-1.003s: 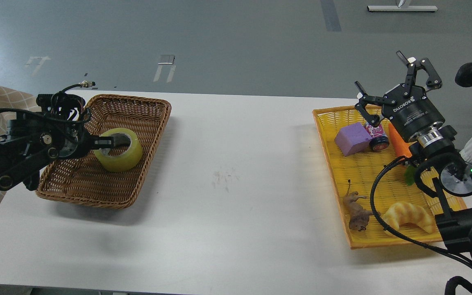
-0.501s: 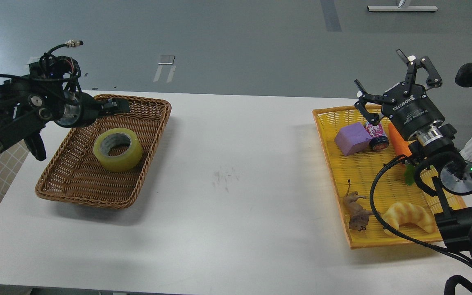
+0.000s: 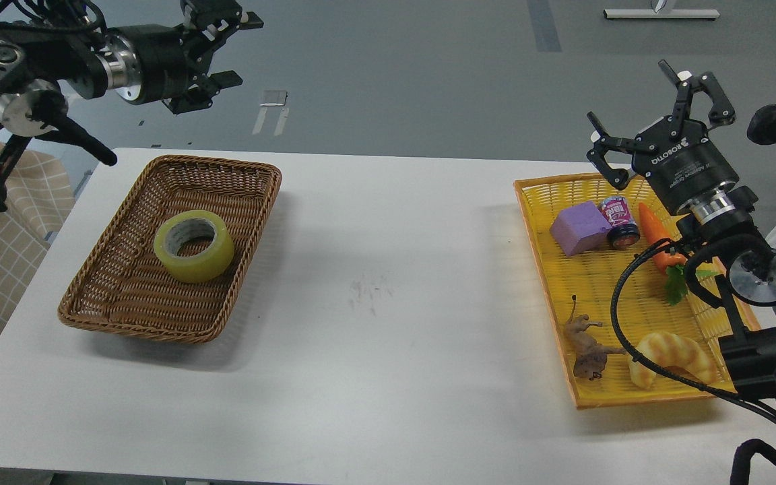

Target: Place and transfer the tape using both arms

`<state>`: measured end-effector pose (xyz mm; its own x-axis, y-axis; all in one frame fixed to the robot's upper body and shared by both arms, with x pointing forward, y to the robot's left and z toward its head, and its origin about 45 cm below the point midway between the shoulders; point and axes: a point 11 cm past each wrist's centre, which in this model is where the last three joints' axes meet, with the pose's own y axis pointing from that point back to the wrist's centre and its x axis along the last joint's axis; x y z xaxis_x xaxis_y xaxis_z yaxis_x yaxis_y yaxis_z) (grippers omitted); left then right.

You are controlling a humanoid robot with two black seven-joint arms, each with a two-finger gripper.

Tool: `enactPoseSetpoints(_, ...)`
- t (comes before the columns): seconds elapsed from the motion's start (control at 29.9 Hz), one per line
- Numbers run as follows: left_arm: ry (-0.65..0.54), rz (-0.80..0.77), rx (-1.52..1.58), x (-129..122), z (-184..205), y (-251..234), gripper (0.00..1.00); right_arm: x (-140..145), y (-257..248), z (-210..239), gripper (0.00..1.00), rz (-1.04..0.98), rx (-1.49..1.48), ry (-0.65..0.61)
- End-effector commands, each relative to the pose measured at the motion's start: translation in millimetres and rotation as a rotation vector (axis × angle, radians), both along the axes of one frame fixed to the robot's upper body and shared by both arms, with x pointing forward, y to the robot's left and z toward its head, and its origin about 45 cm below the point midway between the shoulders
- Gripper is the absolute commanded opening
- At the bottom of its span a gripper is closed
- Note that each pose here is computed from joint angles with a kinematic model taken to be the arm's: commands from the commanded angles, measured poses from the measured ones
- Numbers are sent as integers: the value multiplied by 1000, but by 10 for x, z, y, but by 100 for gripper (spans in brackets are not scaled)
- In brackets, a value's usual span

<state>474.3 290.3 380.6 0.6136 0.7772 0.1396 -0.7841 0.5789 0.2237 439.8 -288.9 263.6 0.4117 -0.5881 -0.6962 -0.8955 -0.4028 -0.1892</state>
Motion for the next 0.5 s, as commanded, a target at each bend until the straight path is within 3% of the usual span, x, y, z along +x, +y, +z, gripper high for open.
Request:
enactPoseSetpoints(0.0, 23, -18, -209, 24, 68, -138, 98, 59, 27, 133, 100, 6, -3, -28)
enactPoseSetpoints(0.3, 81, 19, -635, -14, -217, -164, 98, 180, 95, 391, 100, 19, -10, -78)
enactPoseSetpoints(0.47, -89, 118, -920, -92, -431, -54, 98, 246, 121, 520, 100, 22, -9, -100)
